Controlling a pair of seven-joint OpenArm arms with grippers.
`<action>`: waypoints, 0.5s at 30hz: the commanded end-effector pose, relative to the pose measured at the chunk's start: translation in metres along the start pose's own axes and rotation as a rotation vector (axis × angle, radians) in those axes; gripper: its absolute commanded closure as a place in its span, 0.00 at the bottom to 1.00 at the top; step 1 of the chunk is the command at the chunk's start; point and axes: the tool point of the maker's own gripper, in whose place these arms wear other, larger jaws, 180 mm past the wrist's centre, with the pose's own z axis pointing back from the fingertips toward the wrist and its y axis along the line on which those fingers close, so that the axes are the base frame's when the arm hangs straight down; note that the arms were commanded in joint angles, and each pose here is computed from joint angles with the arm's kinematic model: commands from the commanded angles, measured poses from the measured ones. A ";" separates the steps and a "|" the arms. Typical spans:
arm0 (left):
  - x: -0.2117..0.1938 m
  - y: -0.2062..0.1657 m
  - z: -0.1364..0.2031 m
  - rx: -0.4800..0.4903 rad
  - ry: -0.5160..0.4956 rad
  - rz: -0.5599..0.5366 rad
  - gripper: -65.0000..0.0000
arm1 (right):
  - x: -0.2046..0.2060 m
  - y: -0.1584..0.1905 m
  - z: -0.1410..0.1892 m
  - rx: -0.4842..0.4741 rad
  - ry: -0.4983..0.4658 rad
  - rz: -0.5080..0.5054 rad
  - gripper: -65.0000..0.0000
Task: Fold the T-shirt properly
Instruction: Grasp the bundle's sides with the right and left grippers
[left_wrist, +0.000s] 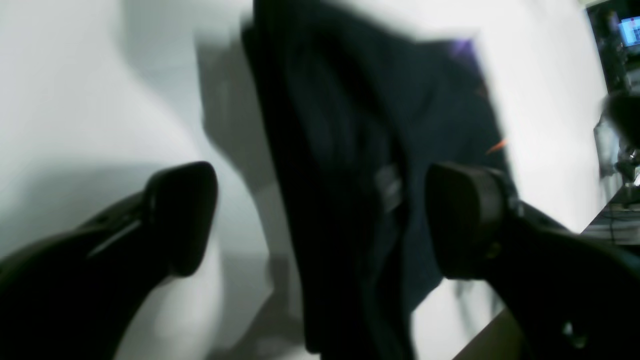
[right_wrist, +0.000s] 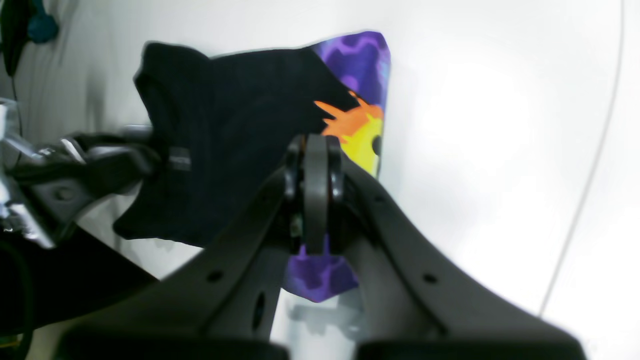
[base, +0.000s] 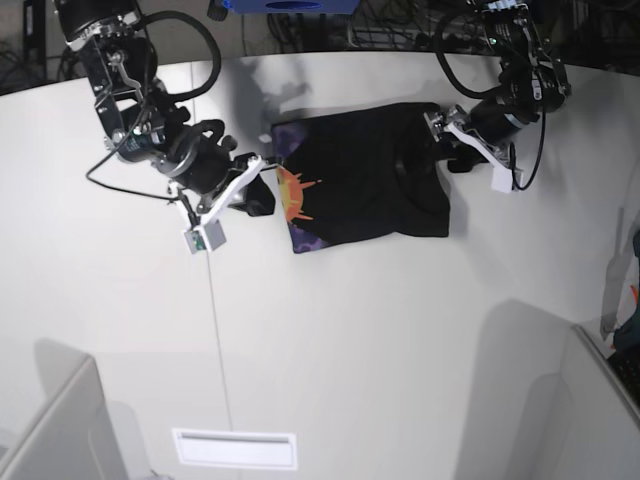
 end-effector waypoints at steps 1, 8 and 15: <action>0.009 0.002 -0.001 0.011 -0.018 0.011 0.13 | 0.013 0.002 0.004 0.010 -0.043 0.017 1.00; -0.004 -0.013 -0.030 -0.026 0.062 0.069 0.67 | 0.012 0.000 0.005 0.005 -0.040 0.020 1.00; -0.003 -0.013 -0.038 0.000 0.134 0.050 1.00 | 0.011 -0.010 0.010 -0.022 -0.087 -0.009 1.00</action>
